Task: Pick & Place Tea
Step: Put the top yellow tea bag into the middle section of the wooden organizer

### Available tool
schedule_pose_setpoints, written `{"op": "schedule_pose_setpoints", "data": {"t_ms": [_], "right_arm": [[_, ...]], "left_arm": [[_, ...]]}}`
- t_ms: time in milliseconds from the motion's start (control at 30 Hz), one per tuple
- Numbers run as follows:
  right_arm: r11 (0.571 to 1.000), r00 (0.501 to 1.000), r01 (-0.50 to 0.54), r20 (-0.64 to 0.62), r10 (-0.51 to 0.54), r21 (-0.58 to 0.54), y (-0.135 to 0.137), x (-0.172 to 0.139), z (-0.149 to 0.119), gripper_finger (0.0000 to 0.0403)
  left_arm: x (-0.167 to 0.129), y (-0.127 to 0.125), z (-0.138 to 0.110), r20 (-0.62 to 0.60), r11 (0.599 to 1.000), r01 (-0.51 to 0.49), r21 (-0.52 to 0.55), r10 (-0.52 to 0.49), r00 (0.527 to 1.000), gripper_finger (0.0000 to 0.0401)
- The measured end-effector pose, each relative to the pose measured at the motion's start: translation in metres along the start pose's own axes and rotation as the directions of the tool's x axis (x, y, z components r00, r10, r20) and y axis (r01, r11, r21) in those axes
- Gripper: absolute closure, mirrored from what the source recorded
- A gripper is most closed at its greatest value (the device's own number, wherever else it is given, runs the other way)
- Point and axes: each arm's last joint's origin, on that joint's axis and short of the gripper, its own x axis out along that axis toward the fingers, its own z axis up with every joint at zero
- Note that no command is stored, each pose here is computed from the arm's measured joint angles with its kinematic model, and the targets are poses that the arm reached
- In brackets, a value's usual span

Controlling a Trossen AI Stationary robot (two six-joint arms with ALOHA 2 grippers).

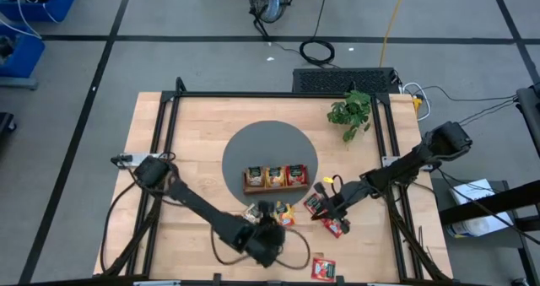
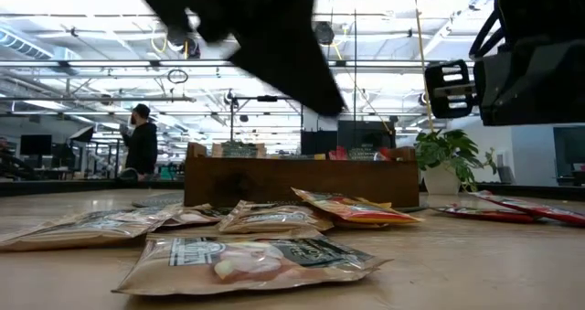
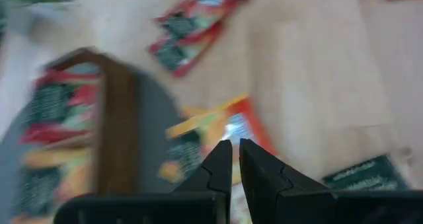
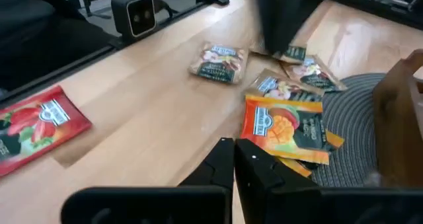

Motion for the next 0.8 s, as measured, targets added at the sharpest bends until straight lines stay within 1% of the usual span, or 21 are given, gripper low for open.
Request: {"op": "schedule_pose_setpoints", "data": {"t_ms": [67,133,200,233,267,300,333,367,400,433,500,533,567,633,667,733,800], "right_arm": [[1.0,1.0,0.0,0.001,0.0,-0.001,0.0,0.002,-0.001,0.04],[1.0,1.0,-0.01,-0.002,0.01,-0.001,0.0,0.002,-0.002,0.0402],[0.999,0.999,-0.043,0.012,0.043,0.008,0.001,0.002,-0.001,0.0402],[0.998,0.998,-0.063,0.019,0.063,0.017,0.002,0.002,0.0,0.0402],[0.997,0.996,-0.08,0.032,0.079,0.018,0.003,0.002,0.001,0.0402],[0.996,0.995,-0.091,0.045,0.09,0.018,0.004,0.002,0.002,0.0402],[0.995,0.993,-0.101,0.057,0.1,0.015,0.005,0.002,0.004,0.0402],[0.994,0.993,-0.107,0.055,0.106,0.009,0.006,0.004,0.006,0.0402],[0.995,0.993,-0.103,0.05,0.103,-0.001,0.008,0.007,0.008,0.0402],[0.996,0.995,-0.092,0.041,0.093,-0.015,0.01,0.01,0.009,0.0402],[0.996,0.997,-0.072,0.034,0.073,-0.046,0.013,0.017,0.013,0.0402],[0.997,0.998,-0.053,0.037,0.056,-0.059,0.013,0.022,0.016,0.0402],[0.996,0.998,-0.046,0.032,0.049,-0.071,0.014,0.027,0.017,0.0402],[0.995,1.0,-0.02,0.005,0.021,-0.093,0.015,0.038,0.016,0.0402],[0.994,1.0,-0.012,-0.012,0.011,-0.106,0.015,0.045,0.015,0.0402],[0.991,0.999,0.03,-0.034,-0.035,-0.127,0.014,0.058,0.013,0.0402],[0.985,0.992,0.093,-0.067,-0.103,-0.147,0.012,0.07,0.01,0.0402]], "left_arm": [[-0.015,0.013,-0.002,0.015,0.999,0.002,-0.041,-0.001,1.0,0.0364],[-0.033,0.024,-0.009,0.044,0.995,0.017,-0.098,-0.013,0.999,0.0364],[-0.049,0.033,-0.019,0.11,0.981,0.052,-0.187,-0.032,0.993,0.0364],[-0.054,0.036,-0.025,0.157,0.966,0.08,-0.247,-0.042,0.987,0.0364],[-0.056,0.039,-0.032,0.207,0.941,0.114,-0.318,-0.048,0.977,0.0364],[-0.055,0.04,-0.039,0.258,0.909,0.156,-0.387,-0.056,0.965,0.0364],[-0.05,0.042,-0.046,0.298,0.871,0.211,-0.444,-0.078,0.951,0.0364],[-0.044,0.043,-0.052,0.336,0.829,0.287,-0.48,-0.129,0.933,0.0366],[-0.039,0.043,-0.056,0.361,0.798,0.343,-0.496,-0.17,0.917,0.0371],[-0.034,0.042,-0.06,0.372,0.779,0.372,-0.506,-0.192,0.908,0.0377],[-0.024,0.038,-0.06,0.39,0.746,0.398,-0.535,-0.2,0.899,0.0393],[-0.022,0.034,-0.062,0.382,0.746,0.389,-0.541,-0.194,0.904,0.0396],[-0.019,0.031,-0.062,0.364,0.755,0.365,-0.544,-0.18,0.914,0.0395],[-0.014,0.025,-0.052,0.374,0.743,0.372,-0.556,-0.176,0.911,0.0392],[-0.013,0.025,-0.051,0.356,0.746,0.359,-0.56,-0.174,0.918,0.039],[-0.01,0.023,-0.05,0.285,0.772,0.304,-0.558,-0.166,0.944,0.039],[-0.006,0.023,-0.053,0.217,0.768,0.247,-0.591,-0.144,0.966,0.0389]]}}
